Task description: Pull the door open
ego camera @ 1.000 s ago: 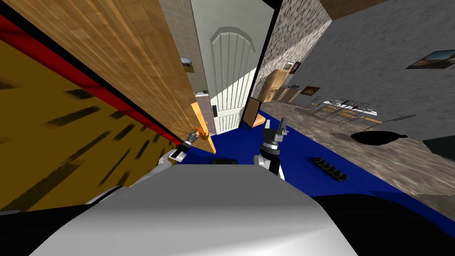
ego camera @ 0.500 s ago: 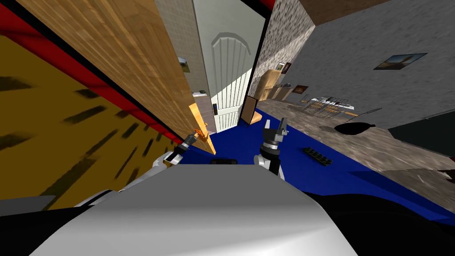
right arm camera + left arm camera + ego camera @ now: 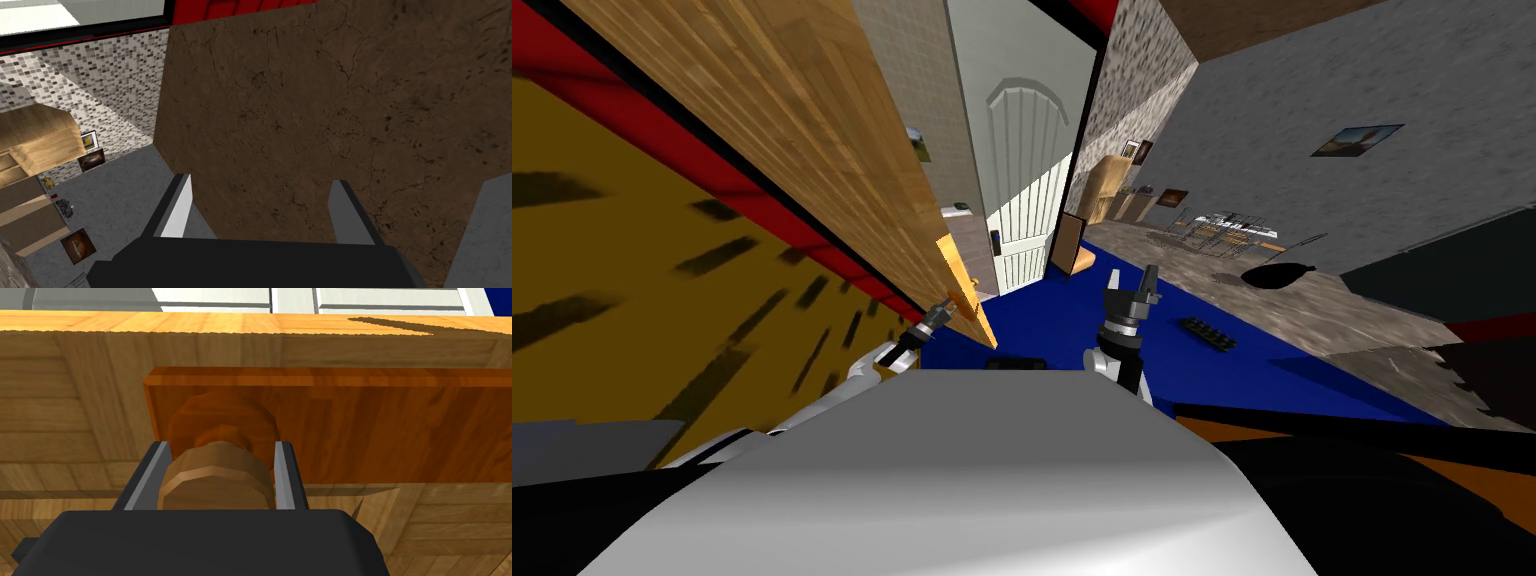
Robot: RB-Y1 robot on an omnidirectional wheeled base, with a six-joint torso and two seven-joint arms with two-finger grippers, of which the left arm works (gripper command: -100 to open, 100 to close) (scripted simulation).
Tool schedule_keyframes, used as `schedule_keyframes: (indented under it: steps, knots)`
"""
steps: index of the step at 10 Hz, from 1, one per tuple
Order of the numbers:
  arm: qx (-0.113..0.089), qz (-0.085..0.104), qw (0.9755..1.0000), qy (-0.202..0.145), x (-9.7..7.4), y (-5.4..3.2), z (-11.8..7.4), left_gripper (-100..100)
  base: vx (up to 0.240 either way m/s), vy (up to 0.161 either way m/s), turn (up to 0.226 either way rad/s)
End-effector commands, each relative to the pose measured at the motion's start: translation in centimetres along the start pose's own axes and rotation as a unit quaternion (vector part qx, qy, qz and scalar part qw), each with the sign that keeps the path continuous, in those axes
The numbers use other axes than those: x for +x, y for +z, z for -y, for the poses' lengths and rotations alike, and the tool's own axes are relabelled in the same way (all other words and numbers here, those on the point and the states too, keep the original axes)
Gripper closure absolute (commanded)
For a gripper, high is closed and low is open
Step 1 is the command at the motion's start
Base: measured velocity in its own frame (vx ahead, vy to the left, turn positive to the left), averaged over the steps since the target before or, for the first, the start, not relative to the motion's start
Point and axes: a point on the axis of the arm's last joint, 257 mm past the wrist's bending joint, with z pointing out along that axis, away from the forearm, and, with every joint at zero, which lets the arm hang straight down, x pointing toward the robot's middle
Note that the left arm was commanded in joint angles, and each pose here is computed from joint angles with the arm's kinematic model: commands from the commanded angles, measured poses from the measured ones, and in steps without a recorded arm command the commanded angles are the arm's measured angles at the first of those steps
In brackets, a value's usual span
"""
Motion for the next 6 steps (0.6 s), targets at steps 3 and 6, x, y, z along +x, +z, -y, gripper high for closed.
schedule_keyframes:
  steps: [3, 6]
  knots:
    - [-0.001, -0.02, 0.9998, -0.001, 0.1, -1.63, -0.1, 100, -0.145, 0.115, -0.107]
    - [0.0, -0.032, 0.9995, -0.001, 0.1, -2.52, 0.0, 100, -0.151, 0.118, -0.092]
